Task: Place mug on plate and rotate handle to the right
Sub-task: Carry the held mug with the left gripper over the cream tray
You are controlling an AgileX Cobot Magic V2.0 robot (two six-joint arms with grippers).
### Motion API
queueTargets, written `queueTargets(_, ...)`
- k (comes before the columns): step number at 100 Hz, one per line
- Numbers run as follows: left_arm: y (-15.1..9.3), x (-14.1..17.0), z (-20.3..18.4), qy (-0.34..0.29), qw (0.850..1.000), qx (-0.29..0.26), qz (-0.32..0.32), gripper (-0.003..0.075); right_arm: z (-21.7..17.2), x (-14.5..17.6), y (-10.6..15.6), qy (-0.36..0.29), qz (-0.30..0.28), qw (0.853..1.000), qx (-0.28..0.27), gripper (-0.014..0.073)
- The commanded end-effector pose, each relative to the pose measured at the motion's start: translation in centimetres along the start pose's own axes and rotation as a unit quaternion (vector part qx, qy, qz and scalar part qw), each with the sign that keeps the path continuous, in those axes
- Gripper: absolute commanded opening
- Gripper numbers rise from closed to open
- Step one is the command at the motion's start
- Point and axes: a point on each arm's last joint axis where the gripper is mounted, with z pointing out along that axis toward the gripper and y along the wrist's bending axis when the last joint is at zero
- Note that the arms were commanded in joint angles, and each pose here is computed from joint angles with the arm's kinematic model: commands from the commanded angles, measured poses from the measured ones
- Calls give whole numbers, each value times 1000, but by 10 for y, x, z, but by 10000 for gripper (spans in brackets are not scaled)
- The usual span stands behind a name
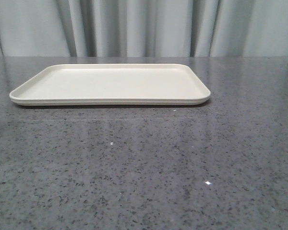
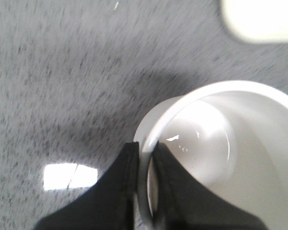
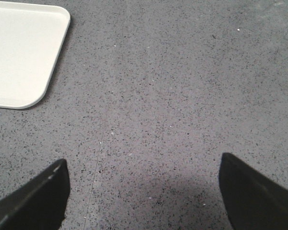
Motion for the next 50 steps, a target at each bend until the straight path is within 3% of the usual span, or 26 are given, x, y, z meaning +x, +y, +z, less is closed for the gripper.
queueTargets(1, -12, -17, -27, -67, 997, 40, 3, -20, -5, -14, 0, -47, -2, 999, 2, 625)
queueTargets(24, -34, -51, -49, -119, 989, 87, 28, -20, -5, -14, 0, -47, -2, 999, 2, 625)
queueTargets(50, -95, -95, -13, -99, 978, 149, 109, -20, -5, -14, 0, -47, -2, 999, 2, 625)
